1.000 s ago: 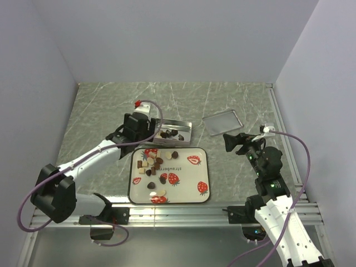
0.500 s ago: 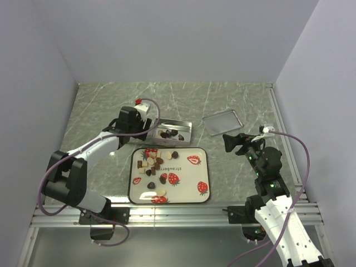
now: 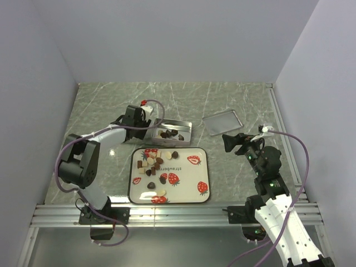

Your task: Pack the chocolate

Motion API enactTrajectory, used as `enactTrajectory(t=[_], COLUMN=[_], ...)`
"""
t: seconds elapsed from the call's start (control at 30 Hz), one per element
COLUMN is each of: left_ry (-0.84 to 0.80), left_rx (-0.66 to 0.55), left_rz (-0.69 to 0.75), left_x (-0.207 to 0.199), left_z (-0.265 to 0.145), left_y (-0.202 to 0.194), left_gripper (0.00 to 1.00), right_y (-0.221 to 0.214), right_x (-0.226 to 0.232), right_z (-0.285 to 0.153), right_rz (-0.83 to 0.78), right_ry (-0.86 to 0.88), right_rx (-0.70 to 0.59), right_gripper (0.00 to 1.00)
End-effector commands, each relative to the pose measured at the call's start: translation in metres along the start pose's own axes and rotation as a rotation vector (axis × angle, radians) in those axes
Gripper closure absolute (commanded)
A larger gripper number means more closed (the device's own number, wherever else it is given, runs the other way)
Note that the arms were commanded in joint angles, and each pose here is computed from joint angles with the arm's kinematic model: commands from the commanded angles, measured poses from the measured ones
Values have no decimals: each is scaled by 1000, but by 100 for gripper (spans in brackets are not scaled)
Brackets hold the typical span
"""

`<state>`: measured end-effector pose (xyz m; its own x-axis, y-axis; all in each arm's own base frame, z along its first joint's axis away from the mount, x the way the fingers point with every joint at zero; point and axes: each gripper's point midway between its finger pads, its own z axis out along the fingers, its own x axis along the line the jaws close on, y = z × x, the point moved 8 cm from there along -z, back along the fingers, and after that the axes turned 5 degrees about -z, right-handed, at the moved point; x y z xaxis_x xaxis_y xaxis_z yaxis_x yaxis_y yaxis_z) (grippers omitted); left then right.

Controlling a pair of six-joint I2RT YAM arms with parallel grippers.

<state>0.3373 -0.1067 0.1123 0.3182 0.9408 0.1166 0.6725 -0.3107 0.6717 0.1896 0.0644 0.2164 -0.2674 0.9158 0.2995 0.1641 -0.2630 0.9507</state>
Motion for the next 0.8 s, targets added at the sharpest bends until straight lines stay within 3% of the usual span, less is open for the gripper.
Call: enactTrajectory(t=[0.0,0.23,0.4,0.53,0.77], left_ry=[57,59,43,16,-22], left_rx=[-40,-22,-43,-53,-95], left_rz=[19,26,19,12,19], left_x=[12,13,12,10,7], left_z=[4,13,5,-3,-18], left_y=[17,12,16,18,23], left_gripper=[50,71,78,89,94], right_y=[7,6,5,5,5], right_x=[0,-1,-2,-2,-1], right_z=[1,3,4,3,5], right_rz=[-6,-8,-9,-10,-8], right_ry=[-9,-17,-19,-15,-8], right_rx=[-32,-21,-19,-21,-17], right_gripper=[6,6,6,6,6])
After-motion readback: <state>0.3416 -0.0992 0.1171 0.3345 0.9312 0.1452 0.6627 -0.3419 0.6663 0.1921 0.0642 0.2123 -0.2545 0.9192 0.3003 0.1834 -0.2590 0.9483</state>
